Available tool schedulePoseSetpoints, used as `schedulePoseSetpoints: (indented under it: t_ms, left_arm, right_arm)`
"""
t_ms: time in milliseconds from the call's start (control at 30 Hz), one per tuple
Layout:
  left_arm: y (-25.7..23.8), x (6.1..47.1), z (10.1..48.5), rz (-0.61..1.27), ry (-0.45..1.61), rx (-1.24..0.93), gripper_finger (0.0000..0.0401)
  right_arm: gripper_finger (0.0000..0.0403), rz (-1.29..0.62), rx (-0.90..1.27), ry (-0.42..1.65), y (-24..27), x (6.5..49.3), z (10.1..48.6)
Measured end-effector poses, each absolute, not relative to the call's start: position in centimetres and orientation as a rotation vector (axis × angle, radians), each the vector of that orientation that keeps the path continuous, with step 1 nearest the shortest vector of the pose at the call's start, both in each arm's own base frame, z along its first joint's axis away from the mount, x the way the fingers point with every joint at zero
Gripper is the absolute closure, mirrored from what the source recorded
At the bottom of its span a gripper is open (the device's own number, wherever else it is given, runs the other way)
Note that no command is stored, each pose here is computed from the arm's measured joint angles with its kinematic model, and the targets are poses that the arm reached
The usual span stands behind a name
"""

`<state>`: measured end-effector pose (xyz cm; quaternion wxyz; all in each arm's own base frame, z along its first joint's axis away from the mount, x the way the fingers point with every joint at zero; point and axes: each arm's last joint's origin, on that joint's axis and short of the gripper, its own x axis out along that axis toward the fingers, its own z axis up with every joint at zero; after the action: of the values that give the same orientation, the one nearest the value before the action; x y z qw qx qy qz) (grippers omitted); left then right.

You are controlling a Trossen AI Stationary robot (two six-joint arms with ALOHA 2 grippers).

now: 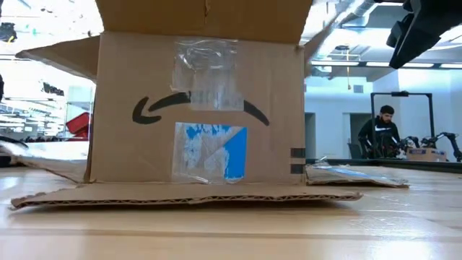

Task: Unpack boxes
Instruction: Break down the box using the silver cutter until it is completely flat

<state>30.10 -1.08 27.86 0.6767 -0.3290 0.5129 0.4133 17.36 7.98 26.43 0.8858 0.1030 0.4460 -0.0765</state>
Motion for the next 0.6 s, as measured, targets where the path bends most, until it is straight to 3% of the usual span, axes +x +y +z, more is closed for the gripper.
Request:
schedulePoseSetpoints:
  t_ms: [600]
  left_arm:
    - [-1.2,30.2,30.0,0.858,1.075,-0.798,0.0255]
  right_arm:
    - [0.0285,-0.156,0.211,0.925,8.0,17.4,26.5]
